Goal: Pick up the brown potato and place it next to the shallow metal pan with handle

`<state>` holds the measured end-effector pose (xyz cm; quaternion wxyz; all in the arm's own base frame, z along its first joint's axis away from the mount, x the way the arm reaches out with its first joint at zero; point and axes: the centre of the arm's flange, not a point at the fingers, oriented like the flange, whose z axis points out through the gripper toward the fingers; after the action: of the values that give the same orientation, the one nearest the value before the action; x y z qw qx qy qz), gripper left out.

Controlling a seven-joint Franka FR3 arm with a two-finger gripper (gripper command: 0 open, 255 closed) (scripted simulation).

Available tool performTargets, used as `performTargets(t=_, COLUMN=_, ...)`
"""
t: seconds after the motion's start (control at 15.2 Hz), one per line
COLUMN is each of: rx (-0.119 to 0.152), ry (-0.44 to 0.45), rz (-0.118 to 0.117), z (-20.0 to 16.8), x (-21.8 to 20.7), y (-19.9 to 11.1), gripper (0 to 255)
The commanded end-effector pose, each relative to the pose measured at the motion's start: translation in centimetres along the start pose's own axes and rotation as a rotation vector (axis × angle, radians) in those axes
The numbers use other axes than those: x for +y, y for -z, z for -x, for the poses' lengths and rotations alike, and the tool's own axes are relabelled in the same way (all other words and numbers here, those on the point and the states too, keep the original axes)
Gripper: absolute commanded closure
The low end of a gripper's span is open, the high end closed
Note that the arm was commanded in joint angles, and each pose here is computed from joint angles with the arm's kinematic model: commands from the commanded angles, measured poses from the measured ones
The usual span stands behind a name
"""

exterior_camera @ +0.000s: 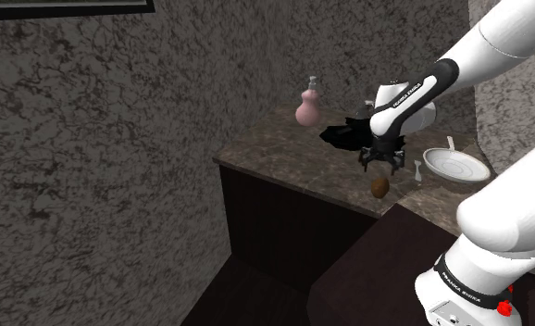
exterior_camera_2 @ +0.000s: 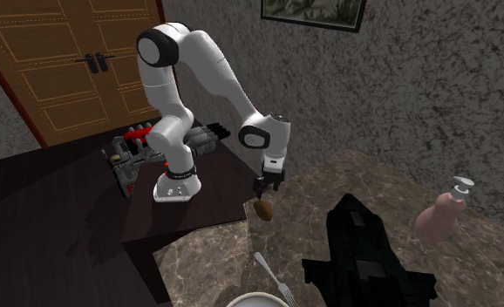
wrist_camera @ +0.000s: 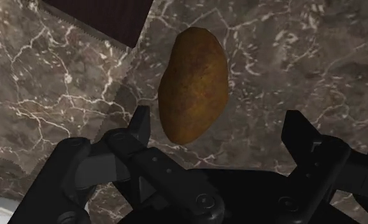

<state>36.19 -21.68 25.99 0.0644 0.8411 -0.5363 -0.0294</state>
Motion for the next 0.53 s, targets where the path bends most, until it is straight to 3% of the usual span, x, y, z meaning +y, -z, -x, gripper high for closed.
performTargets(t=0.0, rx=-0.012, ry=-0.066, rz=0.006, z=-1.1, x=0.9, y=-2.1, gripper=0)
performTargets(t=0.07, rx=-0.018, ry=-0.097, rz=0.009, z=-1.5, x=1.3, y=-3.3, gripper=0)
performTargets(t=0.46, rx=-0.018, ry=-0.098, rz=0.009, z=-1.5, x=1.4, y=-5.9, gripper=0)
